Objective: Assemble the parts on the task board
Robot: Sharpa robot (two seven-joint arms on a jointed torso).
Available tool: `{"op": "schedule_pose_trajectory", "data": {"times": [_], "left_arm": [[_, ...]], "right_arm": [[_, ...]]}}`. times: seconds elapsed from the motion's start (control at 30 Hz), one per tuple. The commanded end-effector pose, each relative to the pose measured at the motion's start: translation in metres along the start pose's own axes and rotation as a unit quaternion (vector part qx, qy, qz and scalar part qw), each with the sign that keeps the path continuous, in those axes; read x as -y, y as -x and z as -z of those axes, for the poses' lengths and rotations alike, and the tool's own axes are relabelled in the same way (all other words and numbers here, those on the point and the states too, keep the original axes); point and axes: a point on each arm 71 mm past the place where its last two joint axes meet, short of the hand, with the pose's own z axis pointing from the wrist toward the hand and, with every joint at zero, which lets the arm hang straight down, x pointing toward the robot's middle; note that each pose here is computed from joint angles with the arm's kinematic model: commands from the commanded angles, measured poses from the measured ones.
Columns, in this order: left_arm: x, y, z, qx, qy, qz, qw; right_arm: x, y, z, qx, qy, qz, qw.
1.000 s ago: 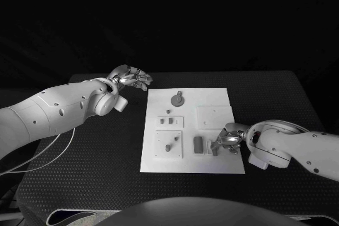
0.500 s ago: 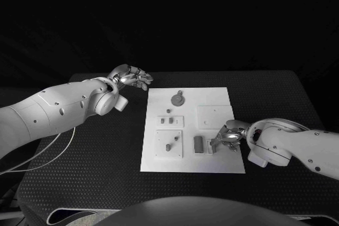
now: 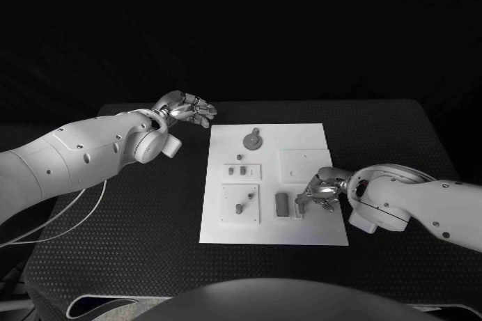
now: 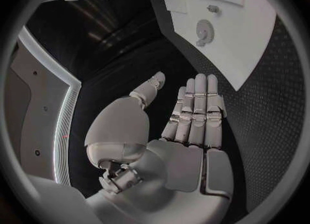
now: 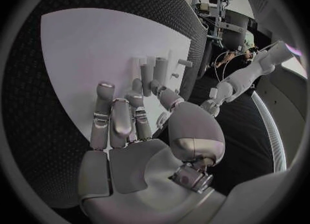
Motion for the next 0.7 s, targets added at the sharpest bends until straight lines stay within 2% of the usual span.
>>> {"op": "schedule_pose_trajectory", "data": {"times": [0.03, 0.7], "left_arm": [[0.0024, -0.0017, -0.0005, -0.007, -0.005, 0.005, 1.0], [0.003, -0.0026, -0.001, -0.008, -0.006, 0.005, 1.0]], "right_arm": [[-0.0003, -0.0046, -0.0019, -0.027, -0.006, 0.018, 0.999], [-0.0079, -0.0096, -0.0092, -0.027, 0.0, 0.024, 0.999]]}}
